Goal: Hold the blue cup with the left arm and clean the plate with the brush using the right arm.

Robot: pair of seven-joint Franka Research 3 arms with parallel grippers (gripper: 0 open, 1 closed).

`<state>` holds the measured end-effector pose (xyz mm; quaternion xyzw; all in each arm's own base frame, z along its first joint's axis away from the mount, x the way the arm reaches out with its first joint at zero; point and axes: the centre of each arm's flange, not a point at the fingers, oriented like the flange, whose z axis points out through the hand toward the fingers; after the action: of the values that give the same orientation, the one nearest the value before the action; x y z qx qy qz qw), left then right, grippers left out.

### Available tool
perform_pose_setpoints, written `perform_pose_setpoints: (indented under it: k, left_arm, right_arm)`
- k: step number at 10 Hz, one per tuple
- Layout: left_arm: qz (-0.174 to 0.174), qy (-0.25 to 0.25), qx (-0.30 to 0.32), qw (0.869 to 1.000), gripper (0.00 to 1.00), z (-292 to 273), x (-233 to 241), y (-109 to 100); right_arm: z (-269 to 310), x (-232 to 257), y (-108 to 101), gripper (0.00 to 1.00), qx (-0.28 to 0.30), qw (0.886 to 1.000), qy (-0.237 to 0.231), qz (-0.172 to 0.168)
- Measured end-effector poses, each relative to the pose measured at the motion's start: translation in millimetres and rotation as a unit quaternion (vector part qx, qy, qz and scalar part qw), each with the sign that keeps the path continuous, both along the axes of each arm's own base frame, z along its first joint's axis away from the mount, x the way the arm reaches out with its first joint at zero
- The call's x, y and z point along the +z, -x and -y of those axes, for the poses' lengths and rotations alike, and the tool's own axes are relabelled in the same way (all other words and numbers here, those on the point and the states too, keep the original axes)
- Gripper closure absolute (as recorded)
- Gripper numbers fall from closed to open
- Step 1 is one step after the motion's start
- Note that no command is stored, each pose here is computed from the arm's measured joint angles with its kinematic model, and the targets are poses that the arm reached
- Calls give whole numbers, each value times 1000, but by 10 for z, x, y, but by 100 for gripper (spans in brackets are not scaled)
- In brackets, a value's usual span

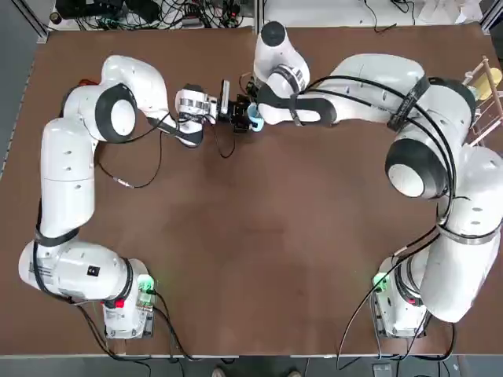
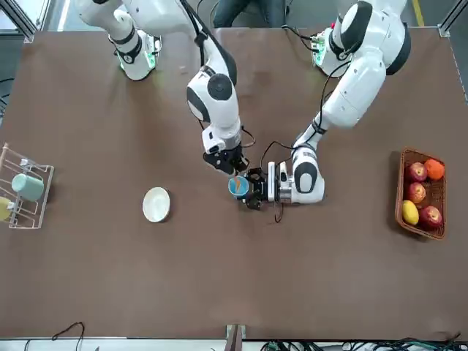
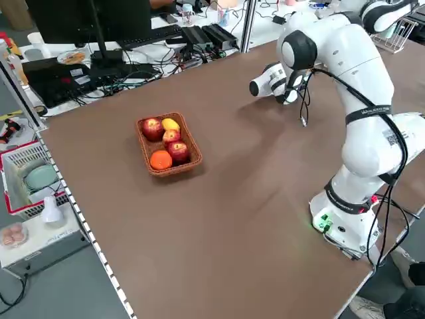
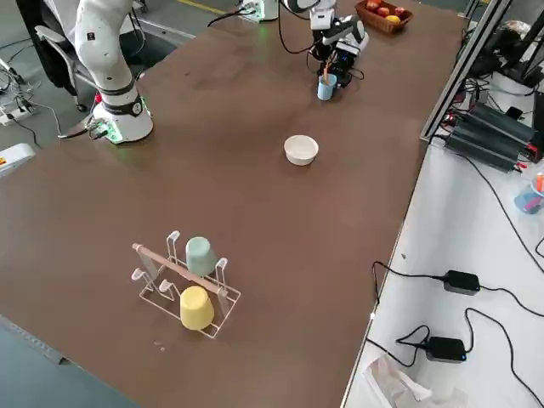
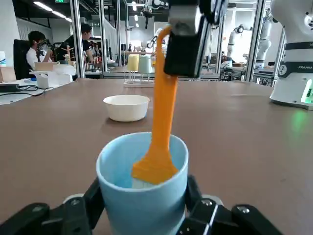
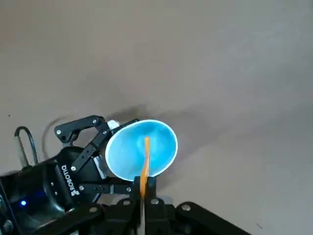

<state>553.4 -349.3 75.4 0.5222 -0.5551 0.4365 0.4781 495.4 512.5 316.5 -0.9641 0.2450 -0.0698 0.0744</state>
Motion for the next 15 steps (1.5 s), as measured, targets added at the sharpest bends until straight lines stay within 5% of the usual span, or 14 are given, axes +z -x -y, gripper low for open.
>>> perform_pose_setpoints:
  k: [10, 15]
  left_arm:
    - [5, 1, 5, 1000, 32, -37, 29, -65]
    - [3, 0, 3, 1000, 32, -19, 15, -34]
  right_arm:
    - [-66, -10, -199, 96, -48, 999, 0, 20]
    - [-110, -70, -139, 96, -37, 999, 10, 22]
